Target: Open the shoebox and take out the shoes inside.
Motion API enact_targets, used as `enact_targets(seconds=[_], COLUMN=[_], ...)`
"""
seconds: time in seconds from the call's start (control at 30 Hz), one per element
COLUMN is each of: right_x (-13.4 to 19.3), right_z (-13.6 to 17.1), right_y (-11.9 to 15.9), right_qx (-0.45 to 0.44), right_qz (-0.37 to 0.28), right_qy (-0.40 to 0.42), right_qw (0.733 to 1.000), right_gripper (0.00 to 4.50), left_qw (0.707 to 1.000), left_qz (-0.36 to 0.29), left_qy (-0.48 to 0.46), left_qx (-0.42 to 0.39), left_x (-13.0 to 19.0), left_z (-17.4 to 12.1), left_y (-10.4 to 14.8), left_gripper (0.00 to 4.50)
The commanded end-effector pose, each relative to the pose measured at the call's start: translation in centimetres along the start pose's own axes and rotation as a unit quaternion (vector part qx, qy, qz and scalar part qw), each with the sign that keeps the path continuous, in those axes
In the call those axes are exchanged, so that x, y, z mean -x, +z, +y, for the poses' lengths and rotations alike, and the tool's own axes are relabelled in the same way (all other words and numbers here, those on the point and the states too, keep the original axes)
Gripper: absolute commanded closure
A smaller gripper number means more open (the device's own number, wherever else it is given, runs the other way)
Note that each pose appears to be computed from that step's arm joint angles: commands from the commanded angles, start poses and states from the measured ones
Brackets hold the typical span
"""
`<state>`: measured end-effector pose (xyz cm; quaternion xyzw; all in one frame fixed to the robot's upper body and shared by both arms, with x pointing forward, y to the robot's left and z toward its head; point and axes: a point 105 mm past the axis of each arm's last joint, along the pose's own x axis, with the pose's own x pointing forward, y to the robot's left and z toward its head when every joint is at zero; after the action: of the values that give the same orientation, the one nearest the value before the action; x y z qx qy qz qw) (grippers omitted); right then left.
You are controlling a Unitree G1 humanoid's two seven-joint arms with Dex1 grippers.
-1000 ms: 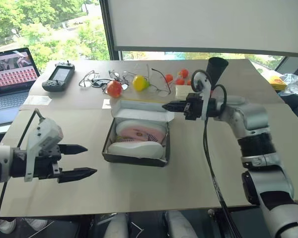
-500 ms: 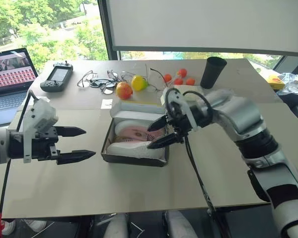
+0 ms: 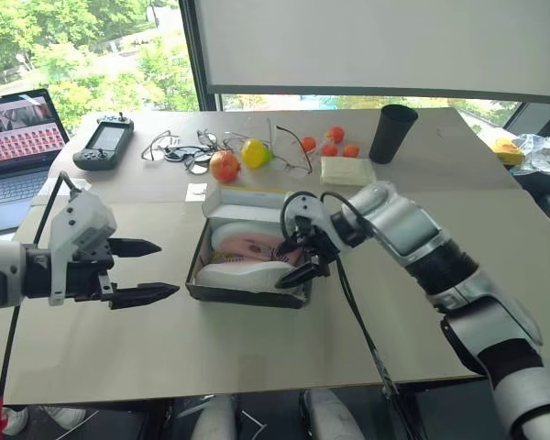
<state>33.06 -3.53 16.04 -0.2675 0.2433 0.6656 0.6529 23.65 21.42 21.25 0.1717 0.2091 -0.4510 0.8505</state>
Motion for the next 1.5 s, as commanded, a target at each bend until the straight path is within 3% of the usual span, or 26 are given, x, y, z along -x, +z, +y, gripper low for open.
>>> enact_targets(seconds=[0.03, 0.07, 0.3, 0.43, 0.5, 0.8, 0.97, 1.33, 1.5], right_x=[0.3, 0.3, 0.7, 0.6, 0.5, 1.9, 2.0, 3.3, 4.3], right_z=[0.0, 0.3, 0.7, 1.3, 1.6, 1.1, 0.6, 0.0, -1.0], right_y=[1.2, 1.5, 2.7, 3.2, 3.3, 5.3, 5.7, 5.9, 7.0], right_qx=[0.041, 0.055, 0.18, 0.199, 0.204, 0.234, 0.365, 0.419, 0.432], right_qz=[0.001, -0.001, 0.02, 0.014, 0.012, -0.014, 0.028, 0.064, 0.075], right_qy=[0.0, 0.001, -0.032, -0.035, -0.034, -0.078, -0.137, -0.167, -0.222], right_qw=[0.999, 0.998, 0.983, 0.979, 0.978, 0.969, 0.92, 0.89, 0.871], right_gripper=[0.3, 0.3, 2.62, 3.97, 4.37, 4.38, 4.38, 4.38, 4.38], left_qw=[1.0, 1.0, 1.0, 1.0, 1.0, 0.999, 0.999, 0.999, 0.998], left_qz=[-0.007, -0.006, -0.004, -0.002, -0.002, 0.003, 0.005, 0.01, 0.011], left_qy=[0.009, 0.008, 0.01, 0.008, 0.008, 0.003, -0.004, -0.014, -0.025], left_qx=[-0.025, -0.025, -0.025, -0.025, -0.026, -0.033, -0.037, -0.05, -0.055], left_x=[0.2, 0.1, 0.1, 0.0, 0.0, -0.5, -0.7, -1.0, -1.4], left_z=[-0.1, -0.2, 0.0, 0.0, 0.1, 0.5, 0.6, 1.2, 1.3], left_y=[0.7, 0.7, 0.6, 0.6, 0.6, 0.6, 0.7, 1.0, 1.1], left_gripper=[0.0, 0.0, 0.0, 0.0, 0.0, 0.0, 0.0, 0.0, 0.0])
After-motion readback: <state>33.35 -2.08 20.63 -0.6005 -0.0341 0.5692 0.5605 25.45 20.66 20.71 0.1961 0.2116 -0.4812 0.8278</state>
